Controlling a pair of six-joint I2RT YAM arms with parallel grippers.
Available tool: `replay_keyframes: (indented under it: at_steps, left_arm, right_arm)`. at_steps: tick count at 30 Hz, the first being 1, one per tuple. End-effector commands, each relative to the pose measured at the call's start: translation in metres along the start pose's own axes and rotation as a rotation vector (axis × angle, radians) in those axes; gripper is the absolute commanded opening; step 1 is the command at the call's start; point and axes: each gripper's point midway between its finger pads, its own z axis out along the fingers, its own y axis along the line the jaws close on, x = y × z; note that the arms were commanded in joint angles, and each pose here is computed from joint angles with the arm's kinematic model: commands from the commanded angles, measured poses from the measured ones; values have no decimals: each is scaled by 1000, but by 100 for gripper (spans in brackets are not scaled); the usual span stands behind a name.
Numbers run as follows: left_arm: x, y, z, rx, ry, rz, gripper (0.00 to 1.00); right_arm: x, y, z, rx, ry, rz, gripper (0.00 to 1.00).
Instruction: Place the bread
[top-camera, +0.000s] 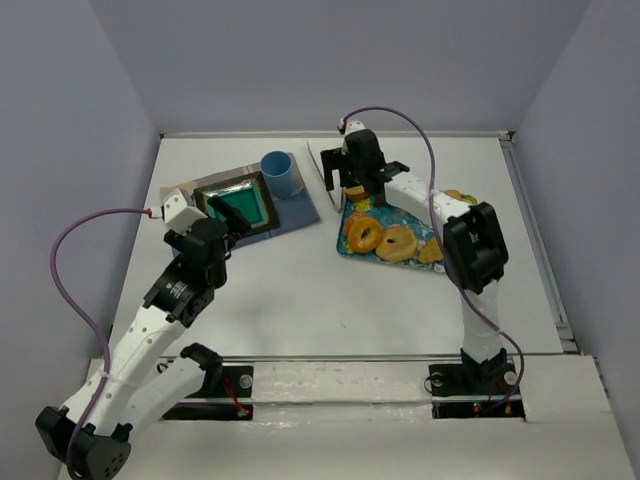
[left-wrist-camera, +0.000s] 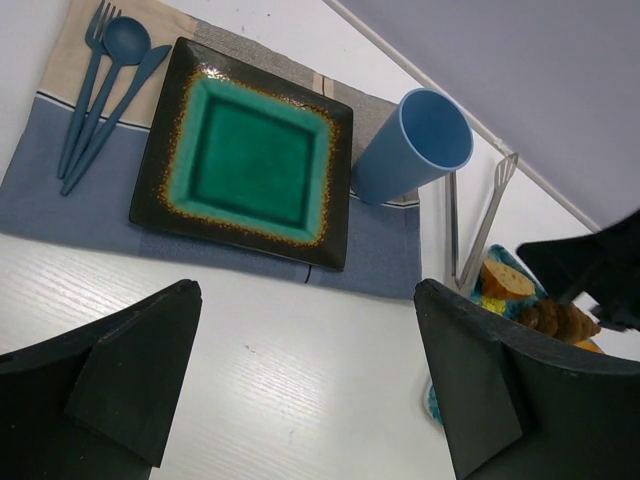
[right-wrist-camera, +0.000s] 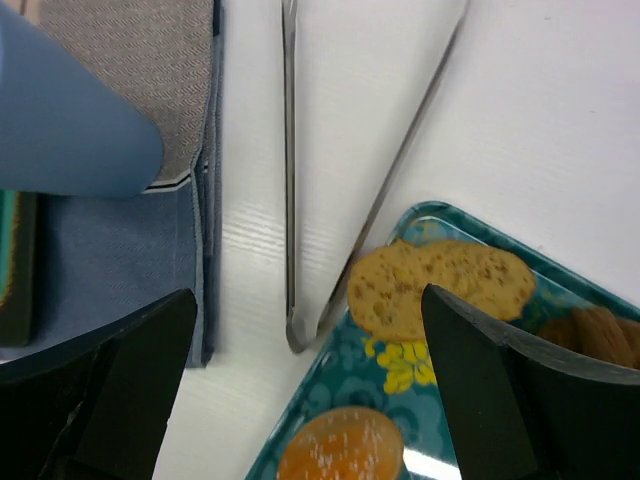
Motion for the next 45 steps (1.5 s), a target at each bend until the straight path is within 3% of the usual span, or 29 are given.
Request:
replay_keyframes:
  at_steps: [1,4,5,16,26,37,43,45]
  left_arm:
    - [-13,5,5,-45,-70,-39,99]
    - [-15,4,7,-51,-75,-33,99]
    - [-14,3,7,-51,-73,-32,99]
    - [-15,3,11,-65,-80,-26,99]
    - [-22,10,6,-78,-110,-46,99]
    - [-25,13,4,-80,-122,-62,99]
    - [-25,13,3,-75,-121,-64,99]
    - [-25,13,2,-74,-121,-66,99]
  right_arm:
    - [7,-4,31,50,86,-96,100]
    - [29,-8,74,76,128,-152,100]
    - [15,-6,72,72,100,-151,100]
    - [65,-7,132,80,183,-159,100]
    - [73,-7,142,114,214,-79,100]
    - [138,-28,136,193,428,-127,95]
    - [143,-21,138,145,447,-133,89]
    - [142,-22,138,128,450,-119,75]
